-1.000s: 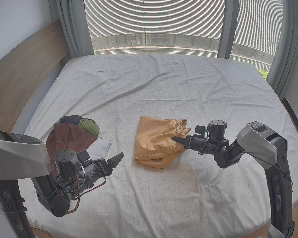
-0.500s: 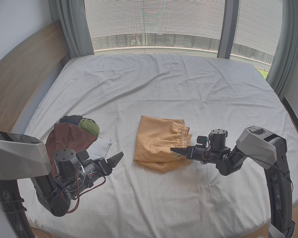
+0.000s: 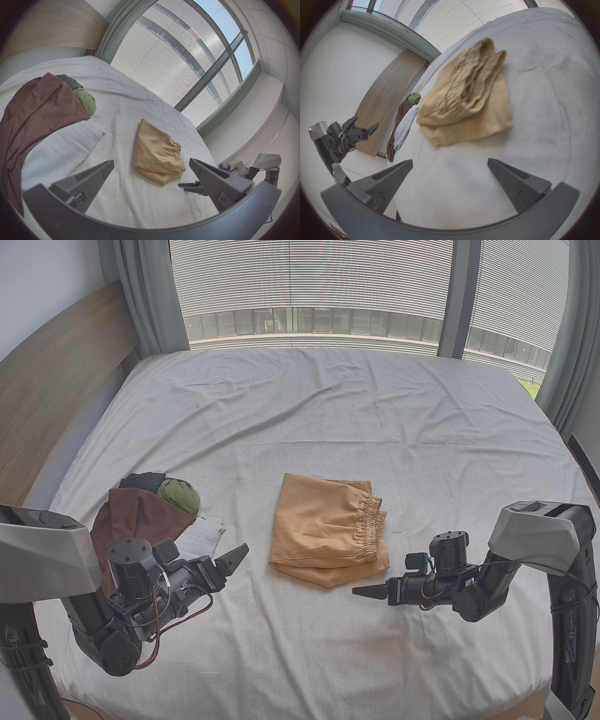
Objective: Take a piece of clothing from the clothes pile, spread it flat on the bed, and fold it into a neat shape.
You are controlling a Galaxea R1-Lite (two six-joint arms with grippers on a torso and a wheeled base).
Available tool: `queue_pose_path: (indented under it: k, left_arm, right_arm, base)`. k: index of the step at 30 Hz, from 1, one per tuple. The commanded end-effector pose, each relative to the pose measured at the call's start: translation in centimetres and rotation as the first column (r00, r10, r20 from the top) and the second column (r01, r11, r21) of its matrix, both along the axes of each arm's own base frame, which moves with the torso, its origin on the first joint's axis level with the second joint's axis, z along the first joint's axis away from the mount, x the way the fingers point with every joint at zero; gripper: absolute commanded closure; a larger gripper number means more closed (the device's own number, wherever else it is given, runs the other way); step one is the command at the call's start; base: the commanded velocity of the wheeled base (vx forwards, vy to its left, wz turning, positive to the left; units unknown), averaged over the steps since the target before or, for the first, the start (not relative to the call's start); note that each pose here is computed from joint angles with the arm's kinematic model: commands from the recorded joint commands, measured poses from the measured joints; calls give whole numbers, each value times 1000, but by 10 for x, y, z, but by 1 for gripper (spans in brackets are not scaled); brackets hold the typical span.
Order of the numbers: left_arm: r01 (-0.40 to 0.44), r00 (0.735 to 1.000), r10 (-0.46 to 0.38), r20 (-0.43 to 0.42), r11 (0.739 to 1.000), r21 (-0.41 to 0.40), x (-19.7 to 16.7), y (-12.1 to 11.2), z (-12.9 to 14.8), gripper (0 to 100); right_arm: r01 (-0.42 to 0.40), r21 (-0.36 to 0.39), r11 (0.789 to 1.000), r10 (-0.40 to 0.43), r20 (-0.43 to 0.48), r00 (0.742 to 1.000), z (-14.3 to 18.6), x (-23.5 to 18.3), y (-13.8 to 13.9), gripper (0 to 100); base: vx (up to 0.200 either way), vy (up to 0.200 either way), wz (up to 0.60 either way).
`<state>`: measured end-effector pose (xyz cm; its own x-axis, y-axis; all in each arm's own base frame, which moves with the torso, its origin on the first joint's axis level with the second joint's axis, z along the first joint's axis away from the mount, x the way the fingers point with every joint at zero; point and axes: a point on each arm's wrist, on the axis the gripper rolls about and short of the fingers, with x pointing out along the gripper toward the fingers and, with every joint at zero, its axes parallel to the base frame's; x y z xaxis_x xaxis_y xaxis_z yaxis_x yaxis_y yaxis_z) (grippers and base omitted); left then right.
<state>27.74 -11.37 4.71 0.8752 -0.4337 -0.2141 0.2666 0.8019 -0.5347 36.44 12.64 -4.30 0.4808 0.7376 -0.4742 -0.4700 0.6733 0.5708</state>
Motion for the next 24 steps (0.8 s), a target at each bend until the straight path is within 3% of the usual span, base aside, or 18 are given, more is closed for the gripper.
queue_pose_path:
  k: [1, 11, 17, 24]
  left_arm:
    - [0, 1000, 0, 6, 1000, -3, 0, 0, 1, 0]
    - [0, 1000, 0, 7, 1000, -3, 1, 0, 2, 0]
    - [-1, 1000, 1, 7, 1000, -3, 1, 0, 2, 0]
    - [-8, 1000, 8, 6, 1000, -5, 2, 2, 1, 0]
  right_arm:
    - [-70, -3, 998, 70, 5, 998, 18, -24, 18, 0]
    - [-186, 116, 976, 165, 168, 972, 79, -30, 52, 0]
    - [-166, 201, 965, 118, 232, 966, 106, -2, 57, 0]
    - [-85, 220, 972, 40, 202, 979, 80, 39, 43, 0]
  base:
    - [0, 0, 0]
    - [0, 0, 0]
    - [0, 0, 0]
    - [0, 0, 0]
